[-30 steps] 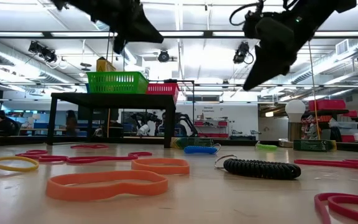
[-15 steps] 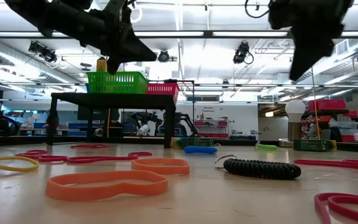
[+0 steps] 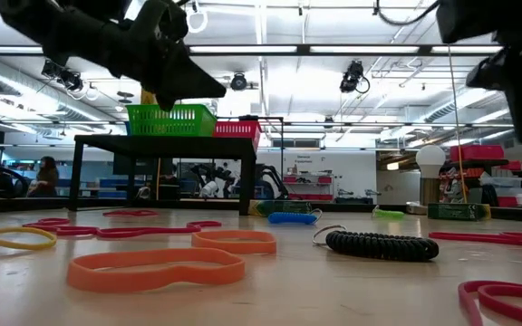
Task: Pick & Place Office Desk Supplies
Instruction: Put the red rubber band into the red bin
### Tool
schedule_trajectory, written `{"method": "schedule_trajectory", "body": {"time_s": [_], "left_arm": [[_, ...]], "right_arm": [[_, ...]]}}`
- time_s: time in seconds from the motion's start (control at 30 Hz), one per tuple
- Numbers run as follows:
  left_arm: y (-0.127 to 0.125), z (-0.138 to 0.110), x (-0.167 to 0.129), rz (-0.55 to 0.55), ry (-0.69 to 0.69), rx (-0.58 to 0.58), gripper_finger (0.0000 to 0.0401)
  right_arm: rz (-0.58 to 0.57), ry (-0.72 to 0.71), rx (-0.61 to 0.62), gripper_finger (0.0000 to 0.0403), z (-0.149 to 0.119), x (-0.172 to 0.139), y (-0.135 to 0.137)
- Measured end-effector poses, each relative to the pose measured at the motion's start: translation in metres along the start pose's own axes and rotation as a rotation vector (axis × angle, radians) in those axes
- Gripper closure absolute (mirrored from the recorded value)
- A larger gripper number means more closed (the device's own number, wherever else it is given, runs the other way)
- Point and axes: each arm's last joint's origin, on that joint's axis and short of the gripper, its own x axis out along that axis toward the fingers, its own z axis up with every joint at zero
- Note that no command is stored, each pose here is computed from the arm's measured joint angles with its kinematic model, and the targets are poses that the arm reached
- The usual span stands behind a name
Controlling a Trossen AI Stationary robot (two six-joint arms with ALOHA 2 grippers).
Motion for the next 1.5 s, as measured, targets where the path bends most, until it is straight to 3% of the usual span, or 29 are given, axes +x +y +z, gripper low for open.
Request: {"method": "schedule_trajectory", "body": {"time_s": [0.23, 0.47, 0.73, 0.97, 1.2, 1.5], "left_arm": [[0.001, -0.022, 0.006, -0.009, -0.052, -0.073, 0.0394], [0.000, -0.032, 0.015, -0.023, -0.022, -0.123, 0.0393], [0.000, -0.036, 0.017, -0.017, -0.005, -0.156, 0.0392], [0.001, -0.036, 0.018, -0.010, -0.005, -0.224, 0.0392], [0.007, -0.035, 0.019, -0.008, -0.001, -0.308, 0.0385], [0.009, -0.035, 0.020, -0.041, 0.008, -0.302, 0.0390]], "right_arm": [[0.017, -0.020, -0.059, 0.0246, 0.009, 0.035, 0.021], [-0.011, 0.027, -0.136, 0.0260, 0.003, 0.060, 0.033], [-0.077, 0.063, -0.066, 0.0291, 0.004, 0.083, 0.032], [-0.082, 0.073, -0.001, 0.0327, 0.005, 0.088, 0.033], [-0.072, 0.096, 0.017, 0.0393, 0.007, 0.089, 0.029], [-0.041, 0.086, 0.033, 0.0398, 0.016, 0.081, 0.019]]}}
